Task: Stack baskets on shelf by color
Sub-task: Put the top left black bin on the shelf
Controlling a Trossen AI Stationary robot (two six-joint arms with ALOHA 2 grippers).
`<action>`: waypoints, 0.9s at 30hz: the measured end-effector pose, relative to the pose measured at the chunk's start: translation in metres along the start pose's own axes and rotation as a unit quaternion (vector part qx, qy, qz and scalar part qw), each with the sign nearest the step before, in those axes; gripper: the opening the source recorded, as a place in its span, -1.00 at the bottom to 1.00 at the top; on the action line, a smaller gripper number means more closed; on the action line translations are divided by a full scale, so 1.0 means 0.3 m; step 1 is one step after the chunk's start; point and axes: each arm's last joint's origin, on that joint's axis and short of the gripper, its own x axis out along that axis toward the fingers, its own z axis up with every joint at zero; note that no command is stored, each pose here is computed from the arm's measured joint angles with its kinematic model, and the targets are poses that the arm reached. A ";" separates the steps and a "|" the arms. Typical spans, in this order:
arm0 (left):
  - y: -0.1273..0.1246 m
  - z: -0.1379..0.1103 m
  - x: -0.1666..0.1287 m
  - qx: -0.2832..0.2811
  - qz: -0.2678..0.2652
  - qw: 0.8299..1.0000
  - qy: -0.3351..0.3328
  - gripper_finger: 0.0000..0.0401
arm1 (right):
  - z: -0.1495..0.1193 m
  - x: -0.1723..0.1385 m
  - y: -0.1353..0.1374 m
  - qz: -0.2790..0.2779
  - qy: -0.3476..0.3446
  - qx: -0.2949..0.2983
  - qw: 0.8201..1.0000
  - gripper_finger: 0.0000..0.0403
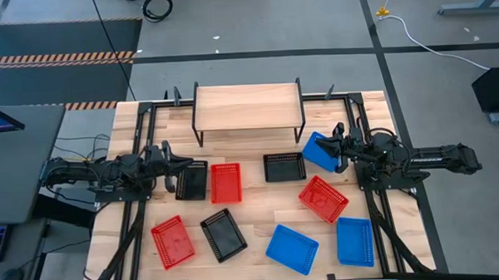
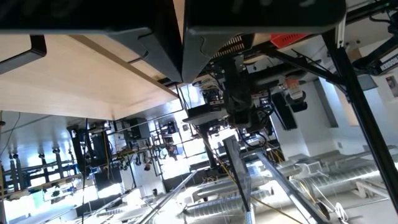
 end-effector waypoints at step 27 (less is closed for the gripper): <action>-0.044 0.514 0.055 -0.120 0.098 0.979 -0.135 -0.83 | 0.282 0.031 0.036 -0.121 -0.190 -0.033 0.974 -0.93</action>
